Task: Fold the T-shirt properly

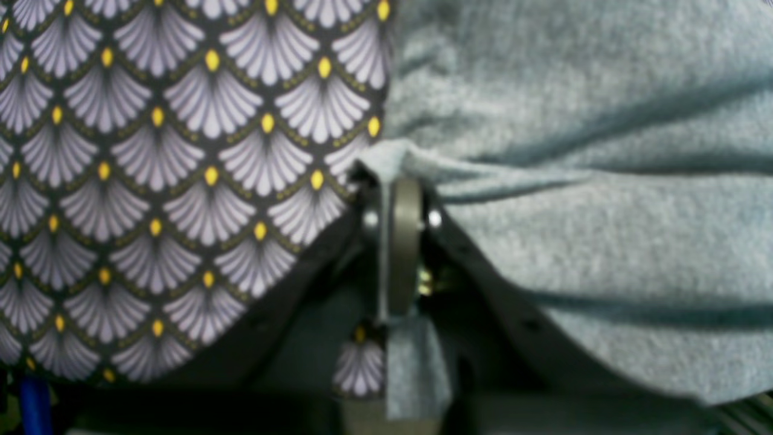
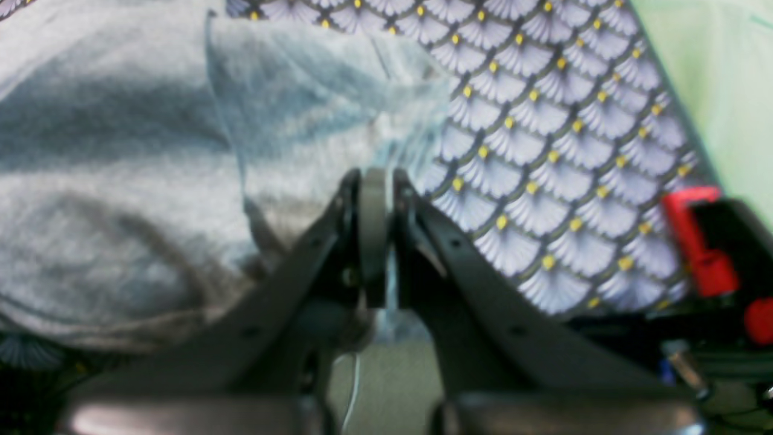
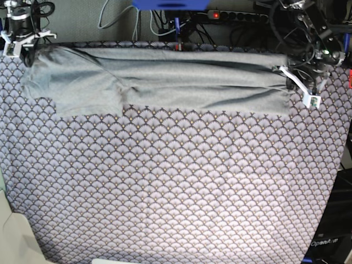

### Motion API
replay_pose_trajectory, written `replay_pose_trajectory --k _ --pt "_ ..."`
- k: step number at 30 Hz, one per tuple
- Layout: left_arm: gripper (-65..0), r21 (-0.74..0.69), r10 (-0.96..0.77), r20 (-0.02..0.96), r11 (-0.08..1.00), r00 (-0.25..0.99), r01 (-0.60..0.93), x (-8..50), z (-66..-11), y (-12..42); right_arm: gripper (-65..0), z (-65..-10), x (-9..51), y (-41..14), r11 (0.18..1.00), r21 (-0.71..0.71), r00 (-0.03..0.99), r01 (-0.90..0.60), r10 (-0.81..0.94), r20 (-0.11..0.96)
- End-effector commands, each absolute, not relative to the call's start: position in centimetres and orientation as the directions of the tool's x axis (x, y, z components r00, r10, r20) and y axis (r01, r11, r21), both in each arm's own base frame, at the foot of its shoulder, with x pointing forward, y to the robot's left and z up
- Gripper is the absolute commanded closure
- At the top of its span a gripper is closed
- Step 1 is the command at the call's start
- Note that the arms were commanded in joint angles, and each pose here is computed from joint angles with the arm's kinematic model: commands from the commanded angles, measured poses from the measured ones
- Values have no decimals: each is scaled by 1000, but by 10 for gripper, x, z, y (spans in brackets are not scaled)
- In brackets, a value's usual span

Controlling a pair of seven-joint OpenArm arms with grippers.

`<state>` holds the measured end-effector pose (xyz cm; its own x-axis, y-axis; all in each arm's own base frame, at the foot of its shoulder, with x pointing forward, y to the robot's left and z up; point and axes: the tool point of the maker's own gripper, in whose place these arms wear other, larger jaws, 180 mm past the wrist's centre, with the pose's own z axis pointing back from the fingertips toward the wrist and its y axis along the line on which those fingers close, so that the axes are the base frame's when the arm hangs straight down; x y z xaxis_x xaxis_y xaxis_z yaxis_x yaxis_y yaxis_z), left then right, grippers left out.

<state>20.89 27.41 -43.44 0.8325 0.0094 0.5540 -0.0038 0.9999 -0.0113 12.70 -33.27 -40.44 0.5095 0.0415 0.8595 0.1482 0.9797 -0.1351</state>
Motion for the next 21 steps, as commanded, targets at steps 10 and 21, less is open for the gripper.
replay_pose_trajectory --k 10,21 --pt "-96 11 -2 493 1000 870 -4 193 -443 276 0 -399 133 -341 974 -162 488 157 66 871" --pt "-142 6 0 490 1000 872 -3 189 -445 273 0 -396 134 -342 973 -169 484 155 74 872"
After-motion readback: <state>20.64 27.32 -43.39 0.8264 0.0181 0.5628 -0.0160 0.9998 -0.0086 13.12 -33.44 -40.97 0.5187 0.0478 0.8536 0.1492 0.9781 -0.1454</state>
